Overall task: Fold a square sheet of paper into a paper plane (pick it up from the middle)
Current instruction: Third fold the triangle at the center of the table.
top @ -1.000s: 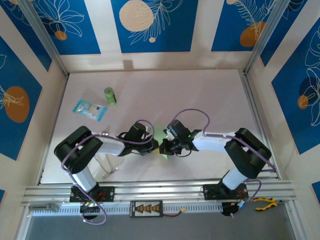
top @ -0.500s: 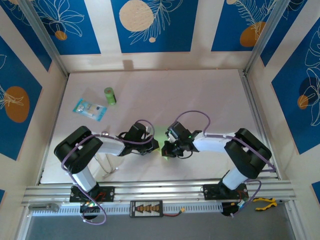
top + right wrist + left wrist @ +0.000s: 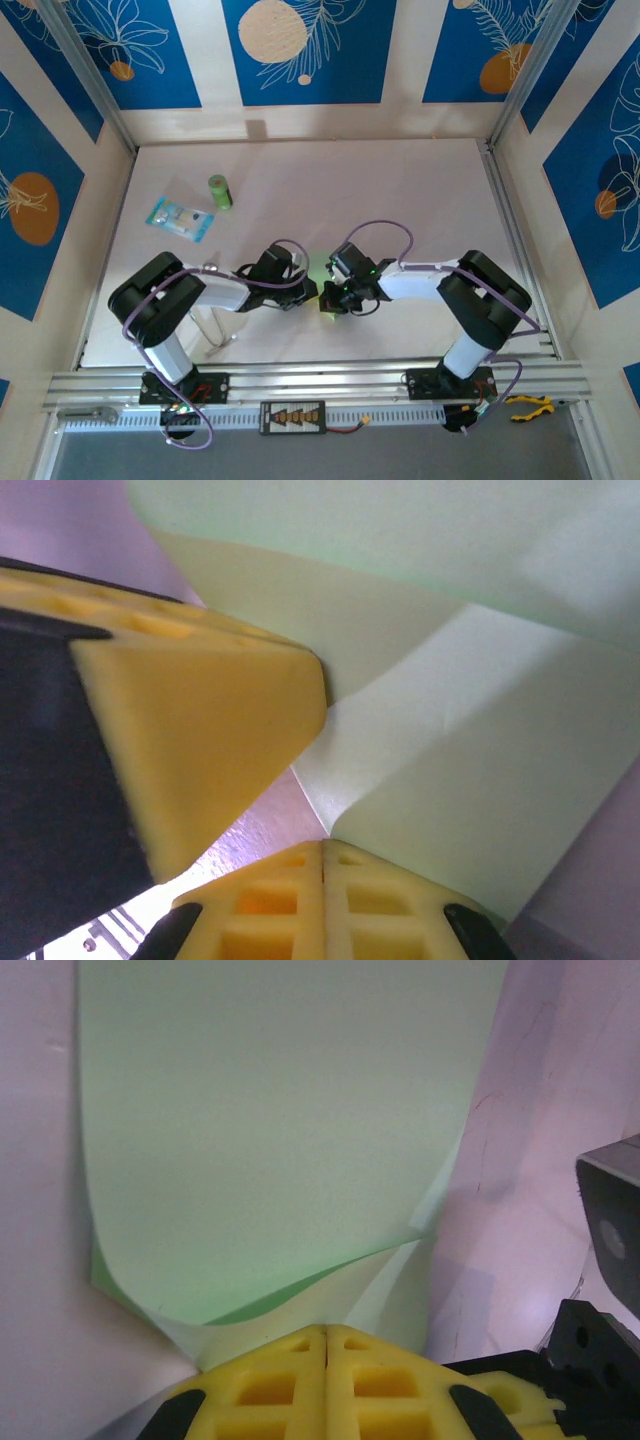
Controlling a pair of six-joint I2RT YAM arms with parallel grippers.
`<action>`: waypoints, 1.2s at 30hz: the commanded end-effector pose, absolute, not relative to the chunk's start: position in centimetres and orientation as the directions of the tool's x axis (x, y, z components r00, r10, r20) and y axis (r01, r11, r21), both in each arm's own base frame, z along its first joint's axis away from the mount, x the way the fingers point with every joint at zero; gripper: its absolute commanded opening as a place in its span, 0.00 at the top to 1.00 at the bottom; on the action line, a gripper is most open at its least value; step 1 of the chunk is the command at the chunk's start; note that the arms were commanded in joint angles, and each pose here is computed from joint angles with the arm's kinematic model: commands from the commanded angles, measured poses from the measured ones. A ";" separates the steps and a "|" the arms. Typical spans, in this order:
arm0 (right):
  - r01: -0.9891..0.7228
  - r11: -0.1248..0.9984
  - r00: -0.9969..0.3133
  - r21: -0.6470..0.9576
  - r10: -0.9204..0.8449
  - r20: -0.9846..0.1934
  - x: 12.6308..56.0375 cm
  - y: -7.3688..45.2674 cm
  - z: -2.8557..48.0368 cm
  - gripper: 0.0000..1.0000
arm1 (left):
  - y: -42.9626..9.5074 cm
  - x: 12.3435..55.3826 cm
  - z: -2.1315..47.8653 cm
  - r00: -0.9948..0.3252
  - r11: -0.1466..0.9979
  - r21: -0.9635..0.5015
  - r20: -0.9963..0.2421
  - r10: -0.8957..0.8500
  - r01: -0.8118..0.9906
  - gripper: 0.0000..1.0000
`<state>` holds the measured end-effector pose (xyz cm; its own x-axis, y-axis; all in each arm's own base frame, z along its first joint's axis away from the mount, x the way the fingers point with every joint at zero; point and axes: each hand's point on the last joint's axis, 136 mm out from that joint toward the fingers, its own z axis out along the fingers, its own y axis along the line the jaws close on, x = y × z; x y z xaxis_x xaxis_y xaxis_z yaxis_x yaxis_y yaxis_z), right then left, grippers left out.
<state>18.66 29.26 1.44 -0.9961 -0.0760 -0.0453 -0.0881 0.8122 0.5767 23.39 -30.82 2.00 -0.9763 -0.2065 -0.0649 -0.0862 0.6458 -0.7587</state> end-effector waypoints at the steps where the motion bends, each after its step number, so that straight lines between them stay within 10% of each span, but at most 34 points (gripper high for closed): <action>1: -0.074 0.836 -0.996 0.543 -0.087 -0.002 17.0 27.9 0.0 0.94 | -30.2 23.0 0.9 -0.977 0.688 -0.720 -0.064 -0.202 -0.095 1.00; 22: -0.057 0.856 -0.996 0.513 -0.085 0.032 12.2 22.6 -1.7 0.93 | -30.1 23.2 0.7 -0.974 0.684 -0.720 -0.057 -0.221 -0.114 1.00; 36: -0.081 0.718 -0.992 0.691 0.011 -0.128 17.6 26.5 5.4 0.91 | -29.8 22.9 1.1 -0.926 0.646 -0.740 -0.085 -0.367 -0.188 1.00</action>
